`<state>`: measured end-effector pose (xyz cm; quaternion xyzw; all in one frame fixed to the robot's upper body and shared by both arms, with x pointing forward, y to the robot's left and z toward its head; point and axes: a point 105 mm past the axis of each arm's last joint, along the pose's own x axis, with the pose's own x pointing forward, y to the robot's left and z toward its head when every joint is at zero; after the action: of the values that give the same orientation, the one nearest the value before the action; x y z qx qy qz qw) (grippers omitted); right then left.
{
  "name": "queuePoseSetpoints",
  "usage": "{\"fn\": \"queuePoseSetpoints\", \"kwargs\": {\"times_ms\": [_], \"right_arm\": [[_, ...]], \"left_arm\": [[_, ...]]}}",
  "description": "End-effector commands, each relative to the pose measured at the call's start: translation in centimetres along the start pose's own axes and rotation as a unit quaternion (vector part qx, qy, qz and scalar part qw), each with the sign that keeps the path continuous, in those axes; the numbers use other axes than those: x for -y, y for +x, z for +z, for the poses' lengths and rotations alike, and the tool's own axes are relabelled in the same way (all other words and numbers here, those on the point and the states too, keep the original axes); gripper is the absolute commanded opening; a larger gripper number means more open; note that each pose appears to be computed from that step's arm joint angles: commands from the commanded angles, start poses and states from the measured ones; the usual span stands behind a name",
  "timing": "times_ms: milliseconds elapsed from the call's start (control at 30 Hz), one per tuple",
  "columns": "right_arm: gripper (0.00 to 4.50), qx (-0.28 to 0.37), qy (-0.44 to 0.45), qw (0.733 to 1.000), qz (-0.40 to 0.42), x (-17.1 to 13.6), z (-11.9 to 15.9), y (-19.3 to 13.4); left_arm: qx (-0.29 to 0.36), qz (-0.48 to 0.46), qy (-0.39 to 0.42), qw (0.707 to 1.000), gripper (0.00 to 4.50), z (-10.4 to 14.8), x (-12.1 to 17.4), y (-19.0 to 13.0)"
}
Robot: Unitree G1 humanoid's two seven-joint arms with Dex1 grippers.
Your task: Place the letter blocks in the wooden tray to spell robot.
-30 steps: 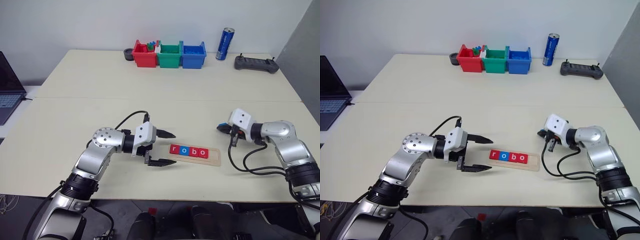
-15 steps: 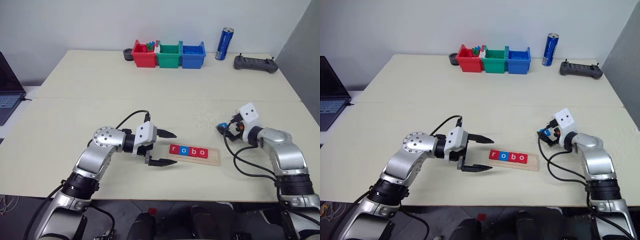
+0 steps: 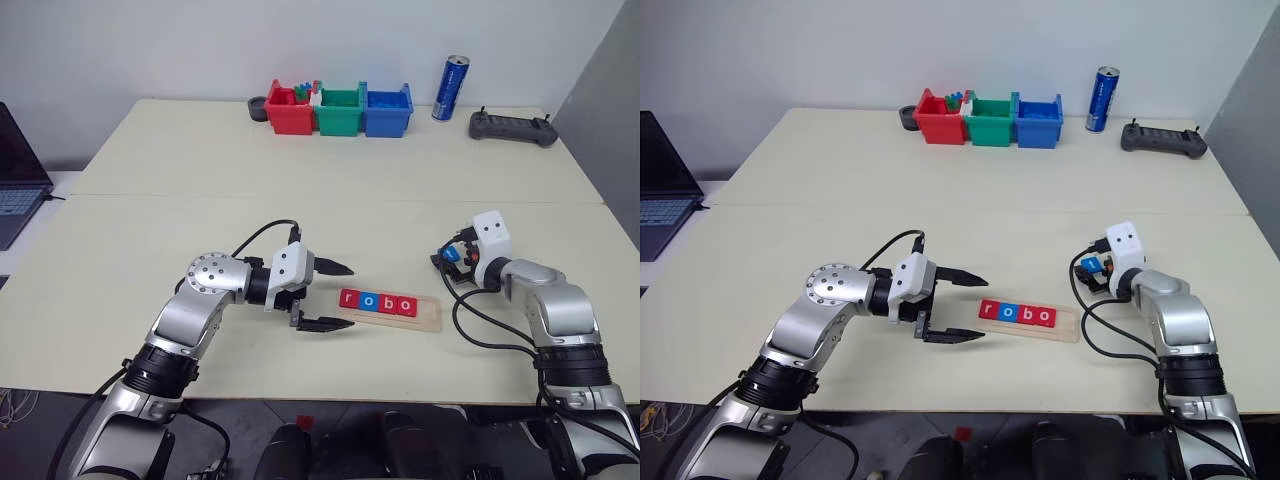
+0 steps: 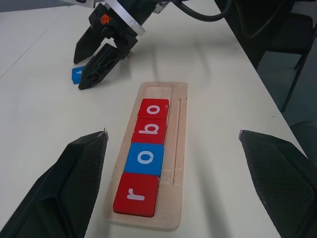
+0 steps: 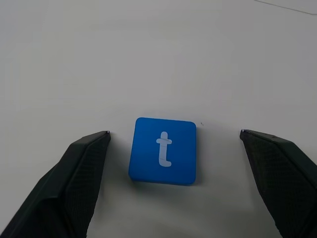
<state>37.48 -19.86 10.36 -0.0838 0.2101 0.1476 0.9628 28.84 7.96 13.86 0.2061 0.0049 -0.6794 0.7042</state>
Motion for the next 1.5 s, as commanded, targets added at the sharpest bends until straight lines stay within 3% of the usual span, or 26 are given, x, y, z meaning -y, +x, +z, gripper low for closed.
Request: {"fn": "queuePoseSetpoints", "kwargs": {"times_ms": [33, 67, 167, 400, 433, 567, 700, 800, 967, 1100, 1267, 1367, 1400, 1500], "right_arm": [[4.47, 0.004, 0.036, 0.999, 0.005, -0.2, 0.5, -0.1], [4.47, 0.001, 0.043, 0.999, 0.005, -0.3, 0.4, -0.1], [3.92, 0.000, 0.042, 0.999, -0.003, -0.1, 0.4, -0.1], [1.51, 0.005, 0.045, 0.999, -0.019, 0.2, 0.8, -0.6], [1.46, 0.007, 0.047, 0.999, -0.022, 0.2, 0.9, -0.9], [1.46, 0.002, 0.053, 0.998, -0.036, 0.2, 0.8, -2.7], [1.46, -0.006, 0.076, 0.994, -0.072, -0.4, 0.5, -6.6], [1.46, -0.026, 0.100, 0.989, -0.107, -1.0, -1.0, -8.0], [1.46, -0.069, 0.122, 0.981, -0.135, -2.2, -4.0, -8.3], [1.46, -0.079, 0.121, 0.977, -0.158, -1.4, -5.2, -7.8], [3.27, -0.059, 0.116, 0.977, -0.169, -0.2, -4.6, -8.1], [4.22, -0.010, 0.113, 0.978, -0.172, 0.4, -2.1, -8.3], [4.47, 0.011, 0.115, 0.978, -0.171, 0.6, -0.9, -8.4], [4.47, 0.093, 0.114, 0.978, -0.149, 0.7, 3.9, -8.2]], "left_arm": [[0.009, 0.005, 0.018, 1.000, 4.50, 0.8, -0.2, -0.3], [0.009, 0.005, 0.018, 1.000, 4.50, 0.8, -0.2, -0.3], [0.009, 0.005, 0.018, 1.000, 4.50, 0.8, -0.2, -0.3], [0.009, 0.003, 0.019, 1.000, 4.50, 0.8, -0.1, -0.2], [0.009, 0.003, 0.019, 1.000, 4.50, 0.8, -0.1, -0.2], [0.010, 0.005, 0.020, 1.000, 4.50, 0.8, -0.1, -0.2], [0.010, 0.005, 0.019, 1.000, 4.50, 0.7, 0.0, -0.3], [0.011, 0.004, 0.020, 1.000, 4.50, 0.6, 0.1, -0.1], [0.015, -0.003, 0.022, 1.000, 4.50, 0.7, -0.1, 0.3], [0.017, -0.005, 0.024, 1.000, 4.50, 0.8, -0.4, 0.5], [0.017, -0.006, 0.024, 1.000, 4.50, 0.8, -0.3, 0.4], [0.015, -0.006, 0.023, 1.000, 4.50, 0.7, -0.3, 0.3], [0.015, -0.006, 0.022, 1.000, 4.50, 0.7, -0.3, 0.3], [0.015, -0.005, 0.022, 1.000, 4.50, 0.6, -0.3, 0.3]]}}
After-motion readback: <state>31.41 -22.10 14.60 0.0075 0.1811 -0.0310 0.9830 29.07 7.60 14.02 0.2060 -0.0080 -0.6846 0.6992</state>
